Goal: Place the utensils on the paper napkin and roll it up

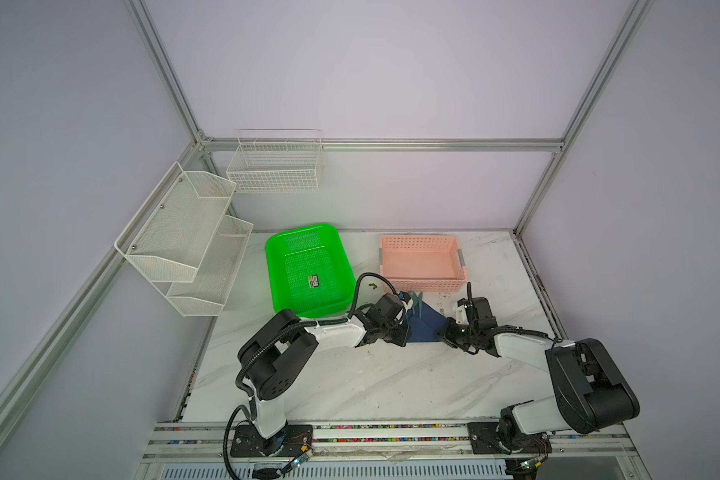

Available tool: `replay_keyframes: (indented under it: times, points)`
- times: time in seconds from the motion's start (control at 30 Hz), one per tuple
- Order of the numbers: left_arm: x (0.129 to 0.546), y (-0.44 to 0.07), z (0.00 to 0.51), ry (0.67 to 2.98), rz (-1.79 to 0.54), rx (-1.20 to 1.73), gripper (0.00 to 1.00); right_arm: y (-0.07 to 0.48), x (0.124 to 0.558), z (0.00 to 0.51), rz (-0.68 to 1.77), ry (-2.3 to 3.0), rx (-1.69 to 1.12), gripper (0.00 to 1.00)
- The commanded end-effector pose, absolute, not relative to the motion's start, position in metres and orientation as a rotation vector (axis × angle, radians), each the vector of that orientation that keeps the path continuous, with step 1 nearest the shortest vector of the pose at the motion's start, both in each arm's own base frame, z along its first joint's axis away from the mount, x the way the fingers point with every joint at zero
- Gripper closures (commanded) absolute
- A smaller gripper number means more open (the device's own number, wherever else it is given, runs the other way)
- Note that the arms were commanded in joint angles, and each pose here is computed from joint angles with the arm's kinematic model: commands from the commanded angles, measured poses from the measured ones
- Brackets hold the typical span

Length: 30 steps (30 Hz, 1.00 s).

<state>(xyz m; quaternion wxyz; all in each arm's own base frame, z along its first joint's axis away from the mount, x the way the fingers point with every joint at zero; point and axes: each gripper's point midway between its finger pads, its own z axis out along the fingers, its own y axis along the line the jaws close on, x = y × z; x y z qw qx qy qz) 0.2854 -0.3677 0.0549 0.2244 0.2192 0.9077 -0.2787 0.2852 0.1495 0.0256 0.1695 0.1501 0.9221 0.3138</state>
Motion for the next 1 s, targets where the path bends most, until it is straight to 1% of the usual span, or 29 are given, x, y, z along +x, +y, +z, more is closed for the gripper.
replay_keyframes:
  times: [0.0, 0.43, 0.53, 0.63, 0.67, 0.8, 0.97]
  points:
    - [0.3, -0.392, 0.086, 2.405, -0.858, 0.606, 0.83, 0.144, 0.286, 0.025, 0.847, 2.633, 0.431, 0.87]
    - [0.295, -0.376, 0.047, 2.491, -0.796, 0.581, 0.83, 0.145, 0.288, 0.03, 0.844, 2.632, 0.418, 0.87]
    - [0.296, -0.374, 0.044, 2.499, -0.798, 0.573, 0.83, 0.146, 0.29, 0.039, 0.859, 2.61, 0.404, 0.86]
    - [0.297, -0.374, 0.043, 2.502, -0.798, 0.57, 0.83, 0.149, 0.291, 0.048, 0.873, 2.589, 0.378, 0.82]
    - [0.296, -0.373, 0.041, 2.505, -0.796, 0.57, 0.83, 0.151, 0.292, 0.059, 0.886, 2.56, 0.351, 0.81]
    - [0.296, -0.372, 0.04, 2.509, -0.794, 0.57, 0.84, 0.164, 0.291, 0.076, 0.914, 2.539, 0.261, 0.79]
    - [0.296, -0.371, 0.039, 2.512, -0.792, 0.566, 0.84, 0.184, 0.286, 0.075, 0.959, 2.57, 0.156, 0.8]
